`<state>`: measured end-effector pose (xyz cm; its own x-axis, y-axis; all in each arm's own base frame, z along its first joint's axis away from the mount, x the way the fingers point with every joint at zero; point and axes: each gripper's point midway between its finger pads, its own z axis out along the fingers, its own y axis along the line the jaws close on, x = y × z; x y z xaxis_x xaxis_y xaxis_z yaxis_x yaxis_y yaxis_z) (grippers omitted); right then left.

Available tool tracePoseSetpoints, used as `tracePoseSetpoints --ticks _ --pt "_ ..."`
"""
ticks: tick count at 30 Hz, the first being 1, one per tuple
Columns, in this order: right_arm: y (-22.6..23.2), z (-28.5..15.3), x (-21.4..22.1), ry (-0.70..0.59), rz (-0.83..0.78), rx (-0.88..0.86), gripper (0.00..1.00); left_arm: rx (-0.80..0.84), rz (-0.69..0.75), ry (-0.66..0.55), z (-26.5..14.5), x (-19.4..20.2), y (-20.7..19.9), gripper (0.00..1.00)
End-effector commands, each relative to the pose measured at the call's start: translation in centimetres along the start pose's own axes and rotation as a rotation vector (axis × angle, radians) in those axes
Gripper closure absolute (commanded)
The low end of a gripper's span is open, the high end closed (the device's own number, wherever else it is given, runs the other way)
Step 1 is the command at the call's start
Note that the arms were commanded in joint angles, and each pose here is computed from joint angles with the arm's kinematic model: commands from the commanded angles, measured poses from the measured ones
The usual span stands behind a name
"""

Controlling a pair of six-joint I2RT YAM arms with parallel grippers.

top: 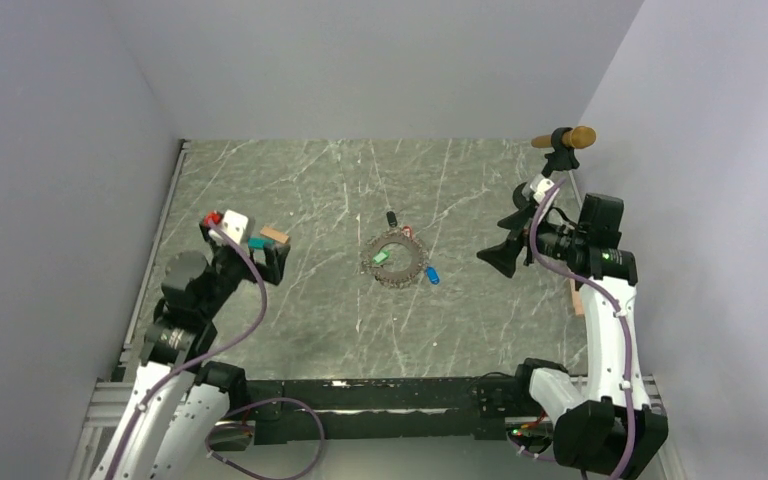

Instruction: Put the keys on the keyring

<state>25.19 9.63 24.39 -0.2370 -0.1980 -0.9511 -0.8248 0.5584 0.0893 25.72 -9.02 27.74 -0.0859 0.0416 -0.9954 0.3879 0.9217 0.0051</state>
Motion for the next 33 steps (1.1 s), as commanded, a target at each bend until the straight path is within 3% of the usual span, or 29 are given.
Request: tracePoseSetpoints --ticks 1,5,9,15,33 --pt "-2.7 -1.3 -2.2 -0.02 0.075 0.139 0.0 -0.092 0.071 0.032 -1.5 3.2 1.6 0.01" --pt "-3.9 -2.6 -4.0 -0.055 0.178 0.214 0.0 -0.082 0.078 -0.01 -2.2 2.2 1.3 0.01" --pt "-5.8 -4.1 -5.4 -0.148 0.265 0.421 0.0 -0.07 0.076 -0.029 -2.6 1.8 1.0 0.0" --pt "-6.9 -5.2 -4.6 -0.208 0.362 0.572 0.0 -0.063 0.079 -0.044 -2.9 1.5 0.8 0.01" --pt "-7.4 -4.2 -1.2 -0.209 0.279 0.563 0.0 -0.044 0.088 -0.025 -2.4 2.2 0.6 0.01"
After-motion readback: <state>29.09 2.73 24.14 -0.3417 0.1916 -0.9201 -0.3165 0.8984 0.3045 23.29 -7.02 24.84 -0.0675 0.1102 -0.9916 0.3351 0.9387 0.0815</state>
